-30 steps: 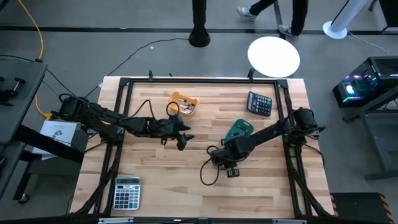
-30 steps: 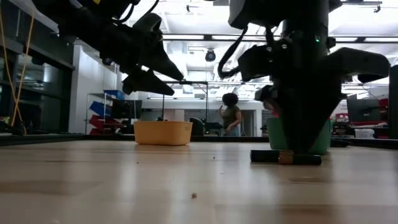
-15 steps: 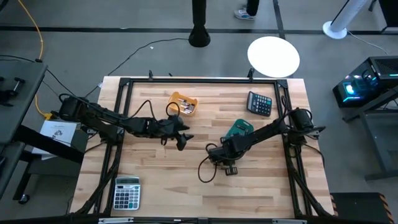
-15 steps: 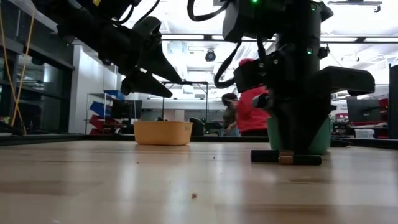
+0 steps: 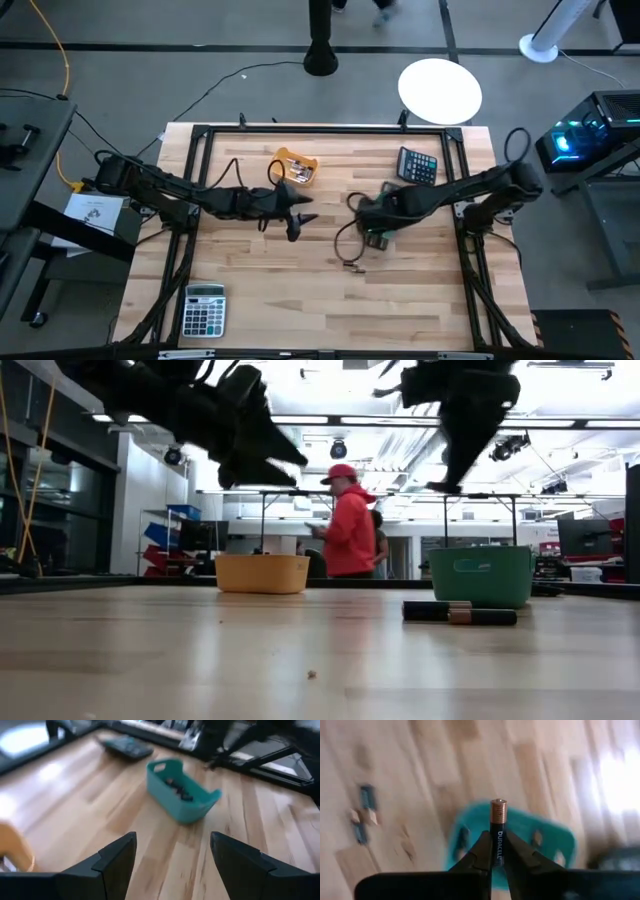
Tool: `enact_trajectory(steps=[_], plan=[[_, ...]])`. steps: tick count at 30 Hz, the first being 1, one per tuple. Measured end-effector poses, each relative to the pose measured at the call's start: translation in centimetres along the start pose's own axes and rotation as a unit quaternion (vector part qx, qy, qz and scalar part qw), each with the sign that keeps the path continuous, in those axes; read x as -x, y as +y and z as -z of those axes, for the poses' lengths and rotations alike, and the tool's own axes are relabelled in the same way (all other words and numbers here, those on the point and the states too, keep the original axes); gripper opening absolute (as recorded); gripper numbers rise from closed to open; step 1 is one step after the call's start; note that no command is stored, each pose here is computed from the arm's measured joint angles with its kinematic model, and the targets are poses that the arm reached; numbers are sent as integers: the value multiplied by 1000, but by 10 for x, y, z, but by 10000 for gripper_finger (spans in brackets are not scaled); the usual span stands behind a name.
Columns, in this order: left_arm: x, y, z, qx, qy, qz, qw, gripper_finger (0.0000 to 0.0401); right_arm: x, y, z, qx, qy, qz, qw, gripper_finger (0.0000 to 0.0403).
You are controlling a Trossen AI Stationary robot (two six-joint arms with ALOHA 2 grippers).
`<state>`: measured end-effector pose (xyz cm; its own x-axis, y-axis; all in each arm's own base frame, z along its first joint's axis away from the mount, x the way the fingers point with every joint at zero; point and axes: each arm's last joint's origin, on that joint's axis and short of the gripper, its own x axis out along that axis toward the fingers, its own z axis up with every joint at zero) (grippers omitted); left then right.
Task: Sort batteries
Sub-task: Put the black battery into the blue bin
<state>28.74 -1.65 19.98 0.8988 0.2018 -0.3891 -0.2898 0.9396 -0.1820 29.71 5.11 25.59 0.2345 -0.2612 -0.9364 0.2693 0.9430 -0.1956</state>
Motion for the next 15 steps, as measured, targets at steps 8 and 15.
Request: enact_trajectory(steps=[8,15], plan=[[-9,-13,-30,-101,-39,16,994,245,-22,-13,28,-89,40,-22,995,62],[-41,-27,-27,-110,-10,60,992,245,-15,-14,20,-88,11,-21,996,139]])
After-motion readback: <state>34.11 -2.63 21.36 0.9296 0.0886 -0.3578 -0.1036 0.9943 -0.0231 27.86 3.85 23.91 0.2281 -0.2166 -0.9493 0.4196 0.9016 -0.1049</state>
